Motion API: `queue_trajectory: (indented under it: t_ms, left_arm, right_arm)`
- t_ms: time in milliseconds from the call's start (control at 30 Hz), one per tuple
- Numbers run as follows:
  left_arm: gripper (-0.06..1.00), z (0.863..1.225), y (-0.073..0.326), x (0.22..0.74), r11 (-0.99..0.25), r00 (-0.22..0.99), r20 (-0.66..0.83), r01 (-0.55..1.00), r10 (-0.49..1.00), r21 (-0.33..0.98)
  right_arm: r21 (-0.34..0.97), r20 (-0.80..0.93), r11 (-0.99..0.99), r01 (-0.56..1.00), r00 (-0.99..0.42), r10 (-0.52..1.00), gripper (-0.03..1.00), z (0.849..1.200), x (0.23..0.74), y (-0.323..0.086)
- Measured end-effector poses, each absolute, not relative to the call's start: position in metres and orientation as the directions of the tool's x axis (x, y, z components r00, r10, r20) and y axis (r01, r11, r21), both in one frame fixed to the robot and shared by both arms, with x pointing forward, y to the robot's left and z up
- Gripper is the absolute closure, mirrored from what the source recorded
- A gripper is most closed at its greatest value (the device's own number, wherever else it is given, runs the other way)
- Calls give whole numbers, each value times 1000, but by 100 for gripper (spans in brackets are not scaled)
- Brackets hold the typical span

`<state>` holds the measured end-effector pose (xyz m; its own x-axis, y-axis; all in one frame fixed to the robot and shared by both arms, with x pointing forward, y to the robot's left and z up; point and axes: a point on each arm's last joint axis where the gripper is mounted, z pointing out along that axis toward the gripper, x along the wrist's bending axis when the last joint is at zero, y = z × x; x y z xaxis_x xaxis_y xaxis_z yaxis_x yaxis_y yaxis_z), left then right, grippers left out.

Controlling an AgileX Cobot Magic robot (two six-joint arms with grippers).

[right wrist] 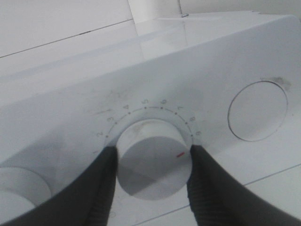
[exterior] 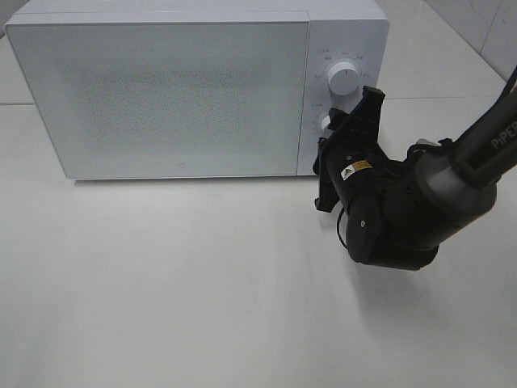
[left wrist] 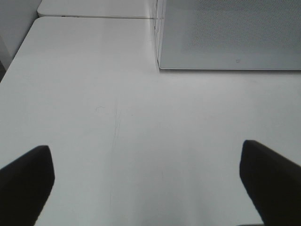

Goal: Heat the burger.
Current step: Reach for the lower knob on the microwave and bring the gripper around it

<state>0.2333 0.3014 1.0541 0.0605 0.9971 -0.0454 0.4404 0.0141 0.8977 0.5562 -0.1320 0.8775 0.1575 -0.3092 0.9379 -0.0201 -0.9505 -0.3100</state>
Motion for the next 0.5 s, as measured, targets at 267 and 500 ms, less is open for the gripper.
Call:
queue_trajectory:
  t_ms: [267, 500]
  left_arm:
    - [-5, 1054, 301, 233, 14, 61, -45, 440, 997, 898]
    - [-5, 1054, 301, 233, 14, 61, -45, 440, 997, 898]
  right_arm:
    - [-308, 938, -951, -27, 157, -308, 53, 877, 556, -132]
    - [-297, 941, -954, -33, 157, -298, 53, 877, 556, -132]
